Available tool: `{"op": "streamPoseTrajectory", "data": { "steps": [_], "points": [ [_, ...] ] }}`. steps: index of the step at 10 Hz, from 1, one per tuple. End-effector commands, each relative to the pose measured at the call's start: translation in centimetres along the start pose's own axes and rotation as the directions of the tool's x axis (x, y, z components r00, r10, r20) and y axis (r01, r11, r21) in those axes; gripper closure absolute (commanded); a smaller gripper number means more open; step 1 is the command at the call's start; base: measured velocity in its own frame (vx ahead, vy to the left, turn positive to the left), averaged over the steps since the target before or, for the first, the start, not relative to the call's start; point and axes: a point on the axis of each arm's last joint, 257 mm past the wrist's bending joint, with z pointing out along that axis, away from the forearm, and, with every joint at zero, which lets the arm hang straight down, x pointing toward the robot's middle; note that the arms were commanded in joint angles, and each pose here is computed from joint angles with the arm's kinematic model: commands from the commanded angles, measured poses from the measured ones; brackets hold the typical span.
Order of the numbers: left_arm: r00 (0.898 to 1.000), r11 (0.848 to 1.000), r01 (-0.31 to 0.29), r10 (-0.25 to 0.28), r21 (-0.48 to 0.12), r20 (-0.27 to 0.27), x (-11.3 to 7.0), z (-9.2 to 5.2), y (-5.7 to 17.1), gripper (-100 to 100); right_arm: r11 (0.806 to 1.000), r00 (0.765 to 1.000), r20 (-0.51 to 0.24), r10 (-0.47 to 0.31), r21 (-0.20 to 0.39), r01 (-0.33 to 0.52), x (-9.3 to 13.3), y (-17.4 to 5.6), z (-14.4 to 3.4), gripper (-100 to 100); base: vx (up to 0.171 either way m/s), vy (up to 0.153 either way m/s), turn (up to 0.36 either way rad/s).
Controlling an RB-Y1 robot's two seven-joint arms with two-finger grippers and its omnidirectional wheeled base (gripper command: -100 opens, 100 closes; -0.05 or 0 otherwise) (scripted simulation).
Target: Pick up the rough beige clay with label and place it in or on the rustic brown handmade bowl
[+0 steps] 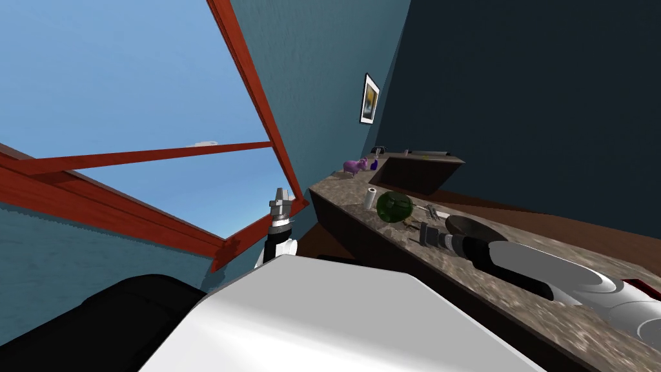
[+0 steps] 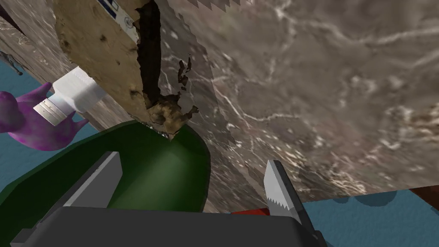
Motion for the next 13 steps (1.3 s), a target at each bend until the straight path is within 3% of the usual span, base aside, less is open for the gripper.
{"op": "streamPoseTrajectory", "data": {
  "steps": [1,5,6,7,8,10,11,13],
  "points": [
    [1.000,1.000,0.000,0.000,0.000,0.000,0.0,0.0,0.0,0,0.998,0.997,-0.055,-0.056,-0.024,0.055,2.4,-0.4,-1.0,-100,0.012,0.009,0.168],
    [1.000,1.000,0.000,0.000,0.000,0.000,0.0,0.0,0.0,0,0.987,0.976,-0.151,-0.154,-0.075,0.144,6.1,-1.2,-3.0,-100,0.013,0.000,0.102],
    [1.000,1.000,0.000,0.000,0.000,0.000,0.0,0.0,0.0,0,0.989,0.981,-0.136,-0.138,-0.066,0.130,5.4,-1.0,-2.7,-100,0.009,-0.007,0.024],
    [1.000,1.000,0.000,0.000,0.000,0.000,0.0,0.0,0.0,0,0.989,0.980,-0.138,-0.142,-0.067,0.134,5.5,-1.0,-2.8,0,0.000,0.000,0.000],
    [1.000,1.000,0.000,0.000,0.000,0.000,0.0,0.0,0.0,0,0.990,0.980,-0.146,-0.132,-0.063,0.124,6.2,0.1,-2.3,-100,0.038,0.006,0.096],
    [1.000,1.000,0.000,0.000,0.000,0.000,0.0,0.0,0.0,0,0.990,0.981,-0.147,-0.130,-0.064,0.122,6.2,0.1,-2.4,-100,0.050,-0.001,0.061],
    [1.000,1.000,0.000,0.000,0.000,0.000,0.0,0.0,0.0,0,0.991,0.980,-0.148,-0.130,-0.063,0.122,6.3,0.1,-2.4,100,0.005,0.000,-0.002],
    [1.000,1.000,0.000,0.000,0.000,0.000,0.0,0.0,0.0,0,0.991,0.980,-0.148,-0.130,-0.064,0.122,6.3,0.1,-2.4,100,0.000,0.000,0.000]
  ]
}}
